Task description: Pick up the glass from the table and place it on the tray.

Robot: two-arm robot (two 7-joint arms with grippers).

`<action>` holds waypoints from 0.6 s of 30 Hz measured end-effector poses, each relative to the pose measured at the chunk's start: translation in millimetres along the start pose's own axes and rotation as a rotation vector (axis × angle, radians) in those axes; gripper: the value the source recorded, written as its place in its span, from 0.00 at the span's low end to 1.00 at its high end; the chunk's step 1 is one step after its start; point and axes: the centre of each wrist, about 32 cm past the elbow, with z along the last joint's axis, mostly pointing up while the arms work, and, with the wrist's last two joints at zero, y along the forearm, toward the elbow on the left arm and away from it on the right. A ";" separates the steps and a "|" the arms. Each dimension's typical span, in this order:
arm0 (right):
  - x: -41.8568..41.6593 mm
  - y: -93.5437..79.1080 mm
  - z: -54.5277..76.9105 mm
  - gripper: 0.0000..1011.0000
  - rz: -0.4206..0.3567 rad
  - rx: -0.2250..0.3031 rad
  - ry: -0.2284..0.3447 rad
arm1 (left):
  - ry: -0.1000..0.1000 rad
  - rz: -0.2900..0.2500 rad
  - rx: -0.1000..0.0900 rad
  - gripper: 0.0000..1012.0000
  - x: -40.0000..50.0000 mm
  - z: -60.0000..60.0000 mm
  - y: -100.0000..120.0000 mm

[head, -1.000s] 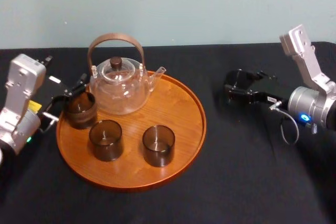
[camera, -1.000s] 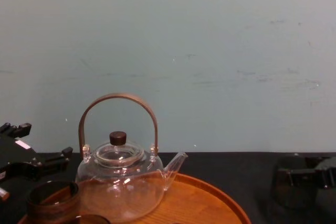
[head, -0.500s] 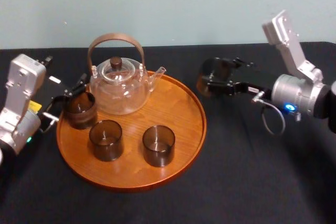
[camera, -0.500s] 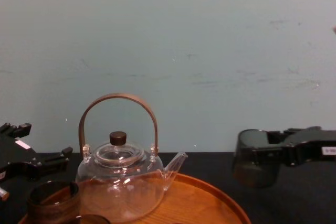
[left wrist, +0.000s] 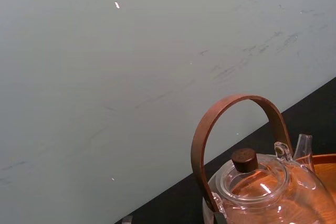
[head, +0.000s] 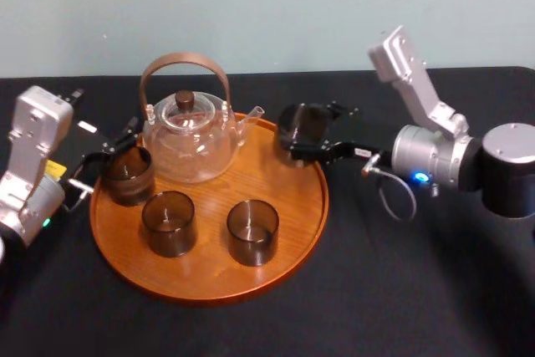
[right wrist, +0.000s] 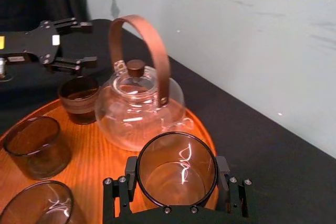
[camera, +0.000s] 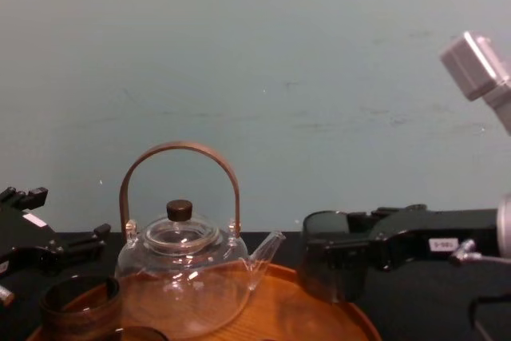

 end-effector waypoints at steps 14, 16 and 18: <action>-9.2 18.1 -12.1 0.89 0.043 -0.007 -0.007 | 0.000 0.000 0.000 0.99 0.0 0.0 0.0; -9.7 19.6 -15.0 0.89 0.047 -0.009 -0.007 | 0.000 0.000 0.000 0.99 0.0 0.0 0.0; -10.2 21.0 -18.5 0.89 0.049 -0.013 -0.006 | 0.000 0.000 0.000 0.99 0.0 0.0 0.0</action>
